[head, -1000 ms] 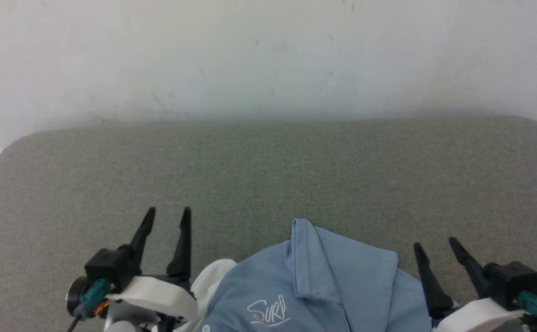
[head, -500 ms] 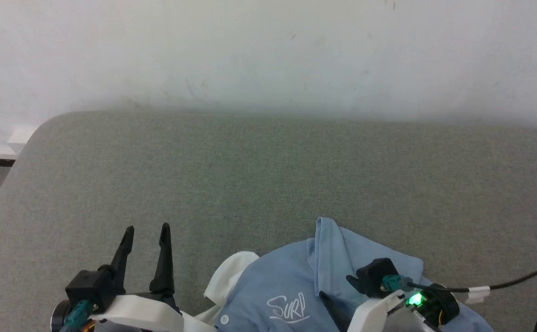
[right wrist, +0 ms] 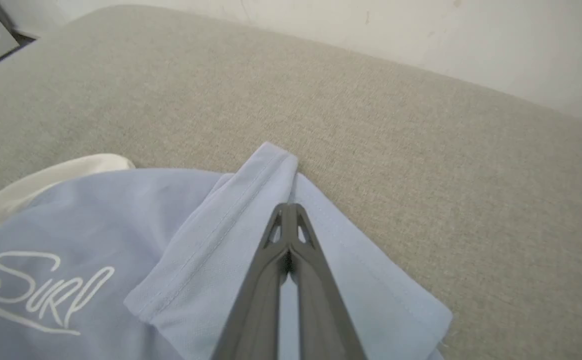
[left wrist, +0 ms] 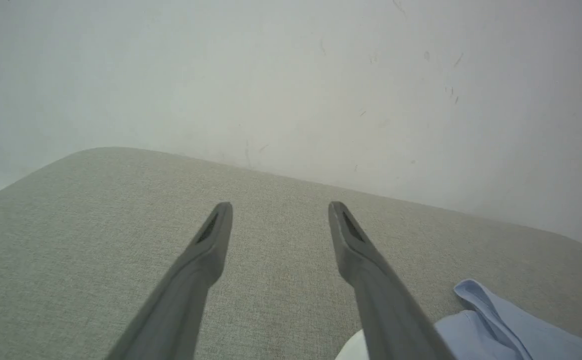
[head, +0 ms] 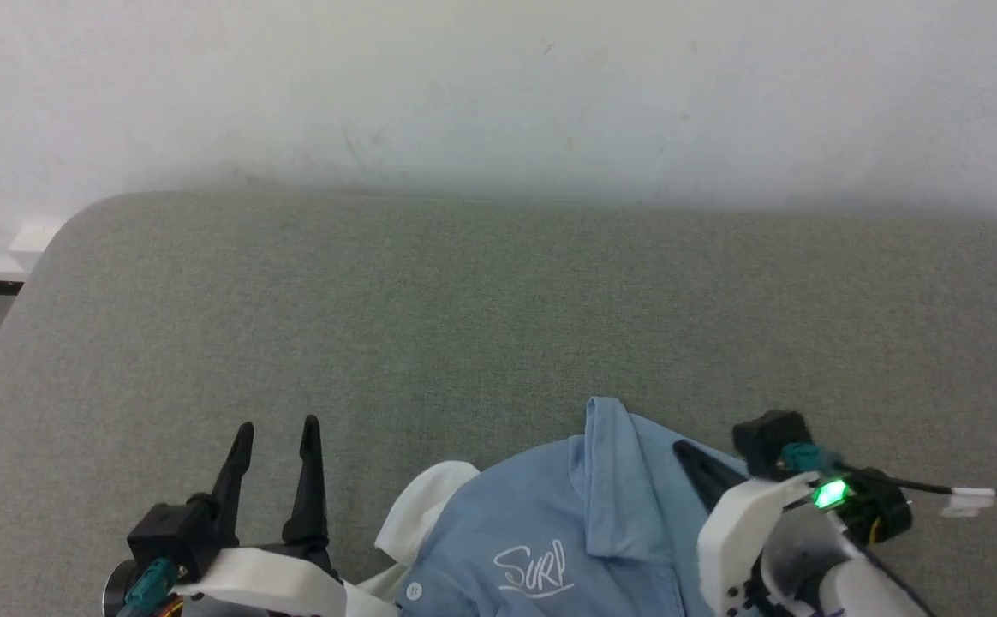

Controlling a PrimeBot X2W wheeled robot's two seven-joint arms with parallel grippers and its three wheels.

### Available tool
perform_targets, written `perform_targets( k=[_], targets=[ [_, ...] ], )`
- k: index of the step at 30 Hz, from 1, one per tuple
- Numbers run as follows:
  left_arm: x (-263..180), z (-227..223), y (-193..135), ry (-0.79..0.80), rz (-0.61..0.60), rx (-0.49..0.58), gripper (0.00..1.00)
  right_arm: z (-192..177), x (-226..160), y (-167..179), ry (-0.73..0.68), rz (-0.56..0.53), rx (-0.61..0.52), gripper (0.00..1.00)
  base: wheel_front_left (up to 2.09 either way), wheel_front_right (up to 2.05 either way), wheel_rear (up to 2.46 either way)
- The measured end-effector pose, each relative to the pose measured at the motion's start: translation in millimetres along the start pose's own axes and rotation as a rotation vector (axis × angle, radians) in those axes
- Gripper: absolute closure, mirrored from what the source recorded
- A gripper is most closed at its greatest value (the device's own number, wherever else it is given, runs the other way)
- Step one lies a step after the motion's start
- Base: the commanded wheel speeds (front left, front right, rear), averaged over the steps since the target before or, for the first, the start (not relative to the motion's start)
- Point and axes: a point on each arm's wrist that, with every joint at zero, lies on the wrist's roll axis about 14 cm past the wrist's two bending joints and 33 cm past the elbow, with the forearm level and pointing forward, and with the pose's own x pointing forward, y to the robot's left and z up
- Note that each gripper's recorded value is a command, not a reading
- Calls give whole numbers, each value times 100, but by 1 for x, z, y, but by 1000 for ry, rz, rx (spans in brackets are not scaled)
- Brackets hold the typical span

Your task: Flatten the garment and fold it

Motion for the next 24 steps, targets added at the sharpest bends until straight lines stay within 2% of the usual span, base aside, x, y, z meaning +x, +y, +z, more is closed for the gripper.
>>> perform_targets(
  k=[3, 5, 9, 15, 22, 23, 24],
  targets=[
    [3, -2, -4, 4, -15, 0, 0, 23, -13, -41, -93, -122, 40, 100, 0, 0, 0],
    [5, -3, -8, 5, -28, 0, 0, 34, -29, -80, -150, -242, 64, 100, 0, 0, 0],
    [10, -6, -18, 12, -59, -8, 0, 34, -67, -133, -186, -425, 87, 100, 0, 0, 0],
    [15, -7, -25, 11, -83, -7, 0, 10, -97, -147, -159, -513, 128, 100, 0, 0, 0],
    [16, -8, -27, 11, -95, 4, 0, -9, -98, -133, -97, -484, 156, 100, 0, 0, 0],
    [16, -8, -27, 13, -93, 4, 0, -11, -93, -124, -79, -456, 157, 87, 0, 0, 0],
    [15, -9, -27, 15, -95, 2, 0, -12, -88, -114, -61, -419, 154, 45, 0, 0, 0]
  ],
)
